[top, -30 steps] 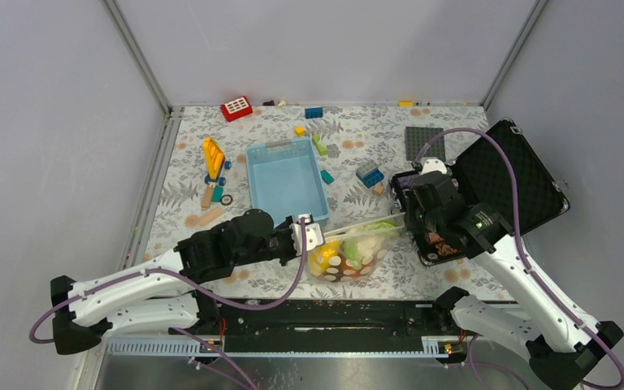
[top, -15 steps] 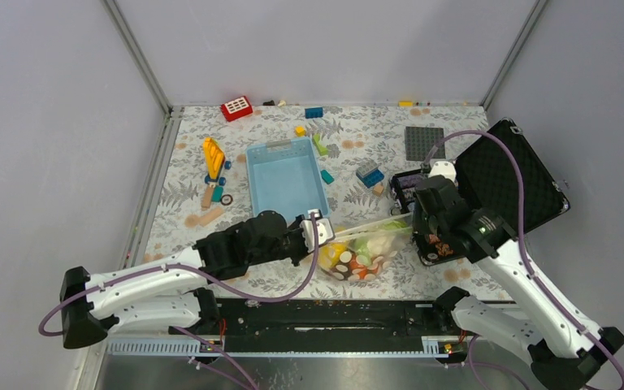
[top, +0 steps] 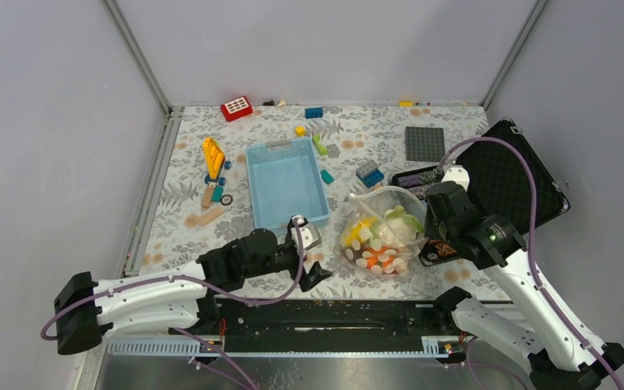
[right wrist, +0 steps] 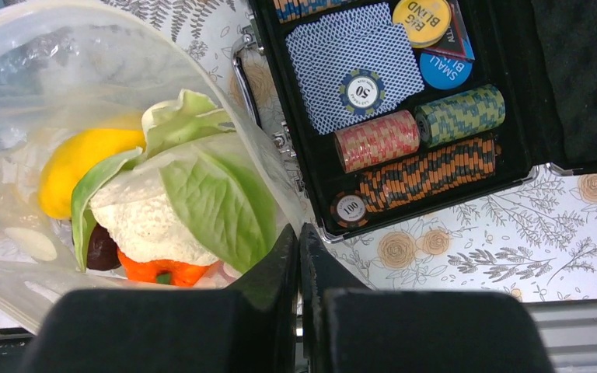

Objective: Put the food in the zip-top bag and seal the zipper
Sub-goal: Adjust the zipper food storage bag at the center of the board, then zip the zipper food storage bag at the center of the board.

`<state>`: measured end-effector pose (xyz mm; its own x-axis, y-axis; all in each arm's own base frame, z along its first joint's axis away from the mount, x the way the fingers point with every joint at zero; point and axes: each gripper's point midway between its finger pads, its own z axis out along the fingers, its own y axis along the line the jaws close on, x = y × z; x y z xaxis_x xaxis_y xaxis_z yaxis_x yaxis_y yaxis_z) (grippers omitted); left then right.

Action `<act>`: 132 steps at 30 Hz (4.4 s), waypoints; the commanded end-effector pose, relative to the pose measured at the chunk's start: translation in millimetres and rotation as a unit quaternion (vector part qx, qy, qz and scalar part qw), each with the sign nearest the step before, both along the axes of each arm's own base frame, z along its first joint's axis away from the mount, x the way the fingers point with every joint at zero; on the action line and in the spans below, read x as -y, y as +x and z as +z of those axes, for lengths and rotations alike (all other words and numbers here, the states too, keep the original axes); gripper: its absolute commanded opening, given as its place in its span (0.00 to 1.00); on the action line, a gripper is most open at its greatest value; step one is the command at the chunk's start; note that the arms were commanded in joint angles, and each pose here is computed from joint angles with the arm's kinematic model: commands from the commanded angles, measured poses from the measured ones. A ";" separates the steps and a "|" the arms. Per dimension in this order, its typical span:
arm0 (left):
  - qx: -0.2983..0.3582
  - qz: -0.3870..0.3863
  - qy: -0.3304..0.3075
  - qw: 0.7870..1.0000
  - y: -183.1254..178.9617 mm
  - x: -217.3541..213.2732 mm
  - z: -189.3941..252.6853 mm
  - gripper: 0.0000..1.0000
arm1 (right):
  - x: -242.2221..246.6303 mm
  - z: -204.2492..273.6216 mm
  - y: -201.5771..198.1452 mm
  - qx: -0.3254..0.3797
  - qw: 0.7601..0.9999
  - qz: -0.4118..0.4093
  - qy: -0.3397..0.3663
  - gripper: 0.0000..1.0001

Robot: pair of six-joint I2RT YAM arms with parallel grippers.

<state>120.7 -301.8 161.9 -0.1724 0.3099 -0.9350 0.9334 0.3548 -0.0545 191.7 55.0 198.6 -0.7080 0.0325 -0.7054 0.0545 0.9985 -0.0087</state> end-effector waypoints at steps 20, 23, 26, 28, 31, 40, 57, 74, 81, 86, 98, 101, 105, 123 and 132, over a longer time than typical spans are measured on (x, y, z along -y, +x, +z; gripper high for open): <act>-0.057 -0.066 -0.244 0.966 93.7 72.6 72.3 0.99 | 6.2 7.2 -2.2 0.048 0.999 -0.009 0.022 0.00; -0.070 -0.078 -0.263 0.959 106.2 77.2 71.0 0.99 | 5.7 10.4 -2.3 0.052 0.998 -0.005 0.024 0.00; -0.090 -0.099 -0.265 0.955 113.0 78.5 63.3 0.99 | 5.2 11.4 -2.7 0.054 0.998 -0.002 0.025 0.00; -0.097 -0.101 -0.263 0.955 118.6 79.7 57.3 0.99 | 4.5 11.5 -2.9 0.054 0.998 0.000 0.027 0.00; -0.105 -0.114 -0.268 0.951 118.7 84.5 57.2 0.99 | 3.7 11.4 -3.9 0.053 0.998 0.002 0.030 0.00; -0.135 -0.143 -0.294 0.935 119.5 97.3 58.5 0.94 | 3.8 13.5 -3.6 0.060 0.998 0.002 0.034 0.00; -0.149 -0.140 -0.316 0.927 116.8 101.2 48.1 0.41 | 0.2 14.7 -3.5 0.061 0.997 0.005 0.044 0.00; -0.121 -0.120 -0.312 0.935 90.9 70.1 78.0 0.00 | 22.9 18.9 -5.9 0.088 0.996 -0.022 0.007 0.02; -0.074 -0.077 -0.281 0.954 71.0 40.0 88.5 0.00 | 39.8 19.7 -3.7 0.105 0.993 -0.057 -0.024 0.06; -0.055 -0.085 -0.254 0.962 49.2 32.8 92.0 0.00 | 24.8 21.7 1.5 0.118 0.993 -0.017 -0.002 0.25; -0.065 -0.042 -0.220 0.972 31.5 25.3 90.4 0.00 | -106.8 99.6 -26.6 0.261 0.869 0.384 0.169 0.65; -0.063 -0.037 -0.195 0.978 27.1 25.1 87.6 0.00 | -144.1 115.5 -54.1 0.282 0.782 0.517 0.206 0.66; -0.060 -0.052 -0.178 0.981 18.6 27.2 85.7 0.00 | -170.5 138.1 -63.5 0.308 0.702 0.602 0.222 0.67; -0.045 -0.011 -0.161 0.986 28.2 20.8 90.1 0.00 | -228.0 101.0 -45.6 0.197 0.692 0.666 0.195 0.65; -0.047 -0.016 -0.159 0.986 26.5 23.7 90.2 0.00 | -242.0 79.0 -42.4 0.160 0.701 0.673 0.170 0.61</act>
